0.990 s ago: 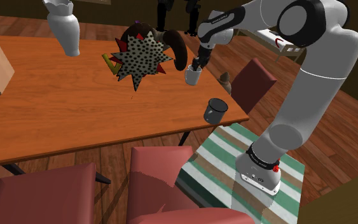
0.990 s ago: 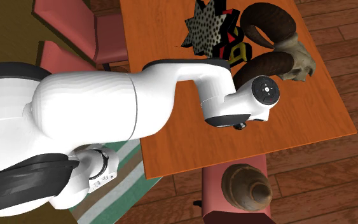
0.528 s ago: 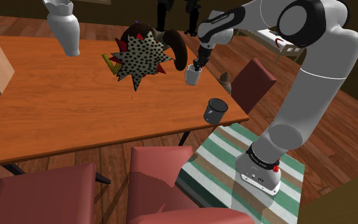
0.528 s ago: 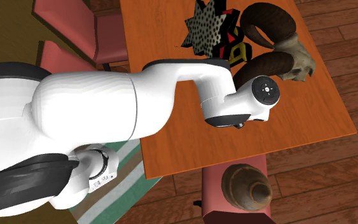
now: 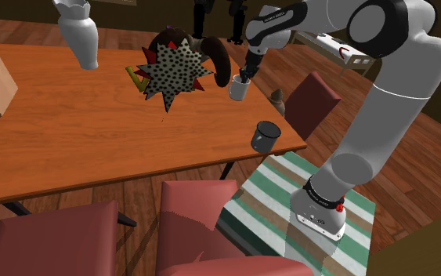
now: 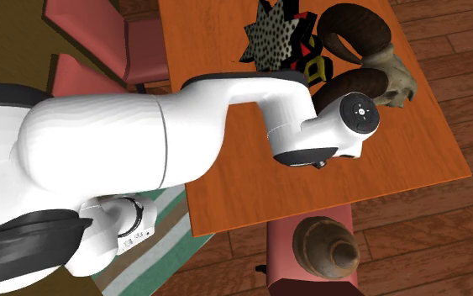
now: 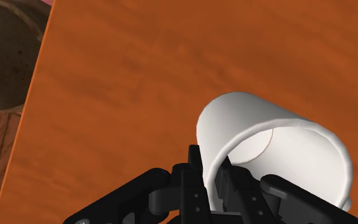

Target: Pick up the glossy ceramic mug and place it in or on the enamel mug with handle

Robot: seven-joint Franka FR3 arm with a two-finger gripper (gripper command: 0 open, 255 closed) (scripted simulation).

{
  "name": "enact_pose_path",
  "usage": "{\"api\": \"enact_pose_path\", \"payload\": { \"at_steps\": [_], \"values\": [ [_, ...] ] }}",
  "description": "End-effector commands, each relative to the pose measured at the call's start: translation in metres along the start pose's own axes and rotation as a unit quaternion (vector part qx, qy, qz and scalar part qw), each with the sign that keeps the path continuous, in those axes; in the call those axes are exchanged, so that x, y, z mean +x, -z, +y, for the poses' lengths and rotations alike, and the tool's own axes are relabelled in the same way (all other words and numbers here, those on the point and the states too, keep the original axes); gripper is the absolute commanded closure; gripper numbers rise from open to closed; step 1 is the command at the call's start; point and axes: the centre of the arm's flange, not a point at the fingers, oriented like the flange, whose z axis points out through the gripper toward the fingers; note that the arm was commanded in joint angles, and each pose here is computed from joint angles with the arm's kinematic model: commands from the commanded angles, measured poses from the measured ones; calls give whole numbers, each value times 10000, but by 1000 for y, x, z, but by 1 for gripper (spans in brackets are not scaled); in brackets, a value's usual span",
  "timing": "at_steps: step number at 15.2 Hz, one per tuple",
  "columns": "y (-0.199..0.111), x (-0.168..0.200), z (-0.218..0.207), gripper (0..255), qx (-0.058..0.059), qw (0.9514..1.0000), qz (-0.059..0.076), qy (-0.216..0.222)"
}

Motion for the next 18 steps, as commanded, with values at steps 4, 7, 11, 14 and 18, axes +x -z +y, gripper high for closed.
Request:
{"api": "enact_pose_path", "payload": {
  "at_steps": [4,7,11,14,18],
  "values": [
    [26,1,-2,255,0,10000,-1,-1],
    [42,2,-2,255,0,10000,-1,-1],
    [63,3,-3,255,0,10000,-1,-1],
    [79,4,-4,255,0,10000,-1,-1],
    [100,5,-5,255,0,10000,-1,-1]
  ]
}}
